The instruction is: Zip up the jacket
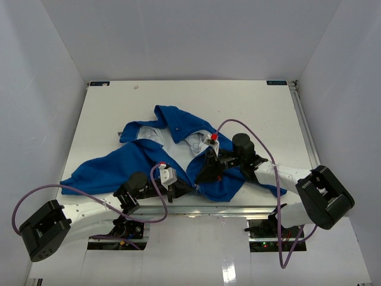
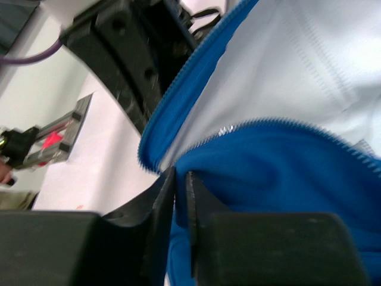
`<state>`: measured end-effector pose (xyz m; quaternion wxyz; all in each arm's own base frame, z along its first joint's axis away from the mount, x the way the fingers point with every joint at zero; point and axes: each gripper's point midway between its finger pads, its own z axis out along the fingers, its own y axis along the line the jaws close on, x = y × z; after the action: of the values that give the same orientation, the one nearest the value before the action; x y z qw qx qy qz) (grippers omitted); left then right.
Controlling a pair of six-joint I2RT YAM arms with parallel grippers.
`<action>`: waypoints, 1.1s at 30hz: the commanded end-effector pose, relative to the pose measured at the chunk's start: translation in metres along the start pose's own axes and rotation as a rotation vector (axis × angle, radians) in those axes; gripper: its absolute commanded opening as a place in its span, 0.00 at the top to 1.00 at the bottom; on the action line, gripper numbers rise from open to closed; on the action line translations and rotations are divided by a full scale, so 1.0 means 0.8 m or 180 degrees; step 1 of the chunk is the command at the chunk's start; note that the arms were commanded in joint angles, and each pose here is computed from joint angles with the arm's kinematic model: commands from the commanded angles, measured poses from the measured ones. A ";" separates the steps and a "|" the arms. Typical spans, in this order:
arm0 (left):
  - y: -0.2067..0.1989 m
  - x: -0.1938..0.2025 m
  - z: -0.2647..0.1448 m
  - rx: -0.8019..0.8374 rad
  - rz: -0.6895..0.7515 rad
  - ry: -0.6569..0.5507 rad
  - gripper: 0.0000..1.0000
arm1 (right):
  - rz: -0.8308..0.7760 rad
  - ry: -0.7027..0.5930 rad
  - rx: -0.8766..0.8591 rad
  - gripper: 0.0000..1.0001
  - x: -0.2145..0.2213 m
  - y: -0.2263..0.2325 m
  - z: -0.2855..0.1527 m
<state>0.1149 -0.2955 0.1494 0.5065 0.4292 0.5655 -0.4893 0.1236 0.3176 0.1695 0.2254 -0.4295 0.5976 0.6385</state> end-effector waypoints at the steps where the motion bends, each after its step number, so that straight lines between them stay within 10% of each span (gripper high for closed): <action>1: 0.006 0.013 0.001 -0.0105 -0.0160 0.0187 1.00 | -0.0456 -0.0343 0.0245 0.74 -0.039 0.000 0.001; 18: 0.017 0.005 -0.003 -0.0210 -0.0236 0.0111 1.00 | -0.0313 -0.0787 0.1932 0.49 -0.063 -0.030 -0.070; 33: 0.017 0.003 -0.004 -0.0156 -0.0325 0.0096 1.00 | -0.0367 -0.0658 0.2699 0.62 -0.033 0.000 -0.044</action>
<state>0.1243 -0.2882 0.1323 0.4734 0.3972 0.6172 -0.4870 0.1464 0.2874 0.1735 0.4306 -0.2843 0.7578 0.3993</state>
